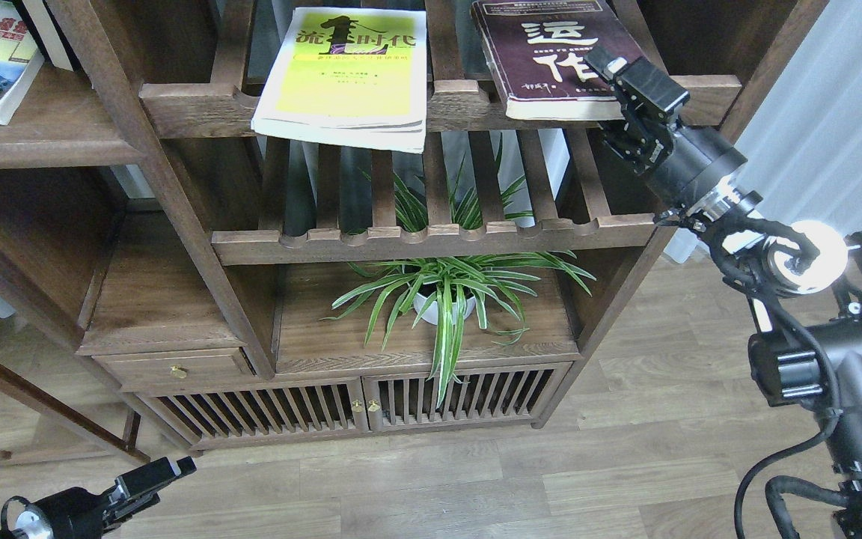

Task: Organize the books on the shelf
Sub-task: 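Grasp the maroon book and pull it down off the top shelf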

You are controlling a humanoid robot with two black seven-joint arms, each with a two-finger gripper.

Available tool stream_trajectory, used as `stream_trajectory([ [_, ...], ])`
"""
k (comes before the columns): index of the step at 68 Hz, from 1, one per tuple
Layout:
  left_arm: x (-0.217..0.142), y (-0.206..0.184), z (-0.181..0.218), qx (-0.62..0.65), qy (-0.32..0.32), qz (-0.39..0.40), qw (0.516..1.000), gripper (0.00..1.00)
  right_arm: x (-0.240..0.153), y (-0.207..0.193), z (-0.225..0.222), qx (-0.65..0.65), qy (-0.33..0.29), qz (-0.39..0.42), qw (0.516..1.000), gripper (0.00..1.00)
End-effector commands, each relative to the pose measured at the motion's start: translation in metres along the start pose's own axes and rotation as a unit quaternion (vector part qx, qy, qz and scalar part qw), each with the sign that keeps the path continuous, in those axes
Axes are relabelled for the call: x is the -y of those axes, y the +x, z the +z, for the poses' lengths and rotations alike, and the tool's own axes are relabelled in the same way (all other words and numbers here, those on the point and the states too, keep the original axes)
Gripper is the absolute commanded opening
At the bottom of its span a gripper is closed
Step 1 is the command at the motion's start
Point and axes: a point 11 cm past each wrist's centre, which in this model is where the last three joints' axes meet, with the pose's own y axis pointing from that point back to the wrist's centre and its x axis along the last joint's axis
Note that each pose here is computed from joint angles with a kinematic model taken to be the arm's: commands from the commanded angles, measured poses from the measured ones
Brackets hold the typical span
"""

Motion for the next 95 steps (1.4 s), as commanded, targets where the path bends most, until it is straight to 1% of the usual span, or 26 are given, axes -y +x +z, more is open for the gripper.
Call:
stream_trajectory([
  [1, -0.002, 0.004, 0.003, 0.0, -0.004, 0.006, 1.0, 1.0, -0.002, 0.0, -0.004, -0.005, 0.002, 0.0, 1.0, 0.42],
  [10, -0.005, 0.011, 0.008, 0.003, -0.011, 0.018, 1.0, 1.0, -0.002, -0.002, -0.004, -0.007, 0.003, -0.009, 1.0, 0.28],
  [11, -0.005, 0.012, 0.008, 0.003, -0.011, 0.019, 1.0, 1.0, -0.002, -0.003, -0.004, -0.008, 0.003, -0.012, 1.0, 0.25],
  [14, -0.005, 0.012, 0.008, 0.003, -0.011, 0.019, 1.0, 1.0, -0.002, -0.005, -0.004, -0.01, 0.003, -0.019, 1.0, 0.19],
  [17, -0.005, 0.012, 0.009, 0.003, -0.012, 0.019, 1.0, 1.0, -0.002, -0.009, -0.005, -0.012, 0.005, -0.034, 0.999, 0.09],
  [20, -0.006, 0.011, 0.011, 0.003, -0.015, 0.018, 1.0, 1.0, -0.003, -0.013, -0.006, -0.01, 0.009, -0.047, 0.999, 0.04],
  [27, -0.006, 0.008, 0.016, 0.003, -0.022, 0.014, 1.0, 1.0, -0.005, -0.015, -0.007, -0.011, 0.011, -0.058, 0.998, 0.03],
  [37, -0.007, 0.01, 0.024, 0.001, -0.031, 0.016, 0.999, 1.0, -0.021, -0.013, -0.008, -0.005, 0.026, -0.075, 0.997, 0.02],
  [48, -0.006, 0.008, 0.024, 0.0, -0.031, 0.013, 0.999, 1.0, -0.055, 0.001, -0.001, 0.014, 0.051, -0.102, 0.993, 0.02],
  [55, -0.002, 0.004, 0.021, -0.002, -0.028, 0.005, 1.0, 1.0, -0.085, 0.016, 0.016, 0.026, 0.062, -0.115, 0.991, 0.02],
  [61, 0.004, -0.001, 0.017, -0.005, -0.025, -0.002, 1.0, 1.0, -0.109, 0.037, 0.032, 0.046, 0.063, -0.082, 0.994, 0.02],
  [63, 0.008, -0.004, 0.015, -0.007, -0.024, -0.007, 1.0, 1.0, -0.124, 0.05, 0.043, 0.06, 0.063, -0.057, 0.995, 0.02],
  [69, 0.019, -0.016, 0.006, -0.013, -0.021, -0.028, 0.999, 1.0, -0.156, 0.075, 0.073, 0.095, 0.059, -0.007, 0.994, 0.02],
  [73, 0.024, -0.026, 0.003, -0.017, -0.018, -0.043, 0.999, 1.0, -0.17, 0.084, 0.087, 0.112, 0.058, 0.013, 0.992, 0.02],
  [74, 0.032, -0.041, 0.001, -0.025, -0.02, -0.066, 0.997, 1.0, -0.184, 0.095, 0.119, 0.146, 0.047, 0.038, 0.987, 0.02],
  [85, 0.059, -0.073, -0.021, -0.051, -0.006, -0.118, 0.992, 1.0, -0.207, 0.106, 0.182, 0.212, 0.017, 0.077, 0.974, 0.01],
  [95, 0.069, -0.095, -0.036, -0.059, 0.012, -0.149, 0.987, 1.0, -0.201, 0.101, 0.225, 0.252, 0.007, 0.074, 0.965, 0.0],
])
